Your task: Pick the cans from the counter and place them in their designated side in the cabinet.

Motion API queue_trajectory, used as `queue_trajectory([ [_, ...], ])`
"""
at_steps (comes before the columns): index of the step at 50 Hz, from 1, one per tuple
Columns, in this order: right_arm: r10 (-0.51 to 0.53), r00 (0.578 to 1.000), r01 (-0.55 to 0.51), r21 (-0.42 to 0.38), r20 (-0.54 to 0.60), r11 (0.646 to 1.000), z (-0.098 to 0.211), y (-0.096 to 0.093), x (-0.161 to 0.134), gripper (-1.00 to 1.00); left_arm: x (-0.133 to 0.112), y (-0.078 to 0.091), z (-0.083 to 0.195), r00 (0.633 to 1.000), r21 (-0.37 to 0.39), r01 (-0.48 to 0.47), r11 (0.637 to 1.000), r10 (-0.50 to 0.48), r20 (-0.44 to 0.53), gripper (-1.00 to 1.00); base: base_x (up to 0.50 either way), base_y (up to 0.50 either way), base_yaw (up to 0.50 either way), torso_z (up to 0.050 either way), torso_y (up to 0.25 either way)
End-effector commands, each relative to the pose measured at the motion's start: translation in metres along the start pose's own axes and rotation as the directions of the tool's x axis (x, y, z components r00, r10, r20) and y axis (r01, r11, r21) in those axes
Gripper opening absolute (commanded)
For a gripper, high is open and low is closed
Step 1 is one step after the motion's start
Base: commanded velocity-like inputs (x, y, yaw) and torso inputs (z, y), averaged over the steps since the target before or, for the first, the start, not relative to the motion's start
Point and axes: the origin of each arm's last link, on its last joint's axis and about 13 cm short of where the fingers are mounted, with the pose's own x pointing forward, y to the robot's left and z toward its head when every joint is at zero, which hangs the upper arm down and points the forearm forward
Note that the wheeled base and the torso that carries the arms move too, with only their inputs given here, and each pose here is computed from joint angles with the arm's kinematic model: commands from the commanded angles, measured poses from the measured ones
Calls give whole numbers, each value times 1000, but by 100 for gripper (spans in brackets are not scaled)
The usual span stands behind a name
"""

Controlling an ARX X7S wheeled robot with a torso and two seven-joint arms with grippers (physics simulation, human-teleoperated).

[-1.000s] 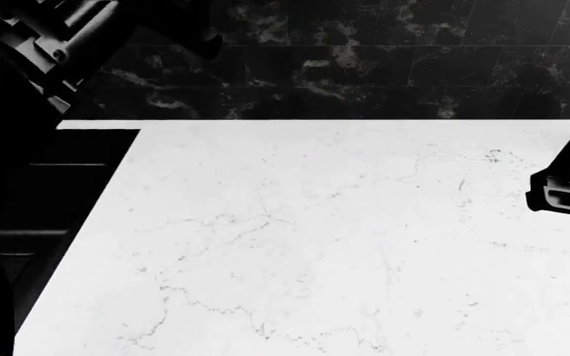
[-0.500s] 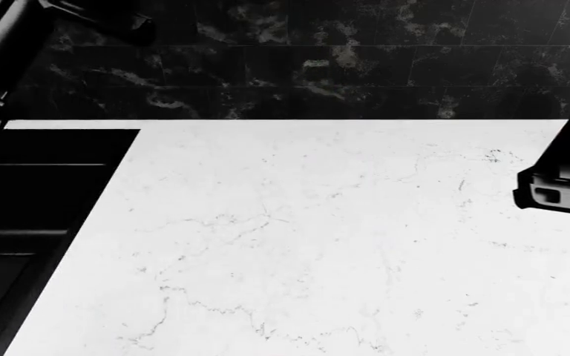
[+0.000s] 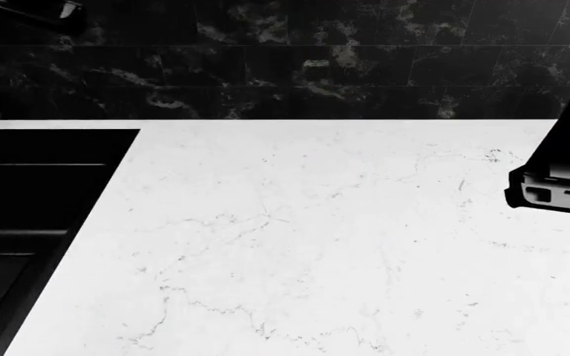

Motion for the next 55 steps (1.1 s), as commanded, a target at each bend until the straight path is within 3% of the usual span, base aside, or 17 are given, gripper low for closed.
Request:
queue_trajectory([
  [1,14,1000,-14,13,2,1000,0,3,3,100,-12,10,14,997,23,-66,998,65,34,-100,0,0,0,0,0],
  [19,13,1000,-13,18,6,1000,1,2,3,100,-1,37,37,987,78,-141,987,134,87,-100,0,0,0,0,0],
  [41,6,1000,-6,19,7,1000,0,2,2,100,46,61,64,987,143,-103,984,84,134,-100,3,0,-2,1,0],
  [55,10,1000,-10,17,9,1000,1,1,2,100,58,74,70,983,182,-140,973,115,143,-100,3,0,-2,2,0],
])
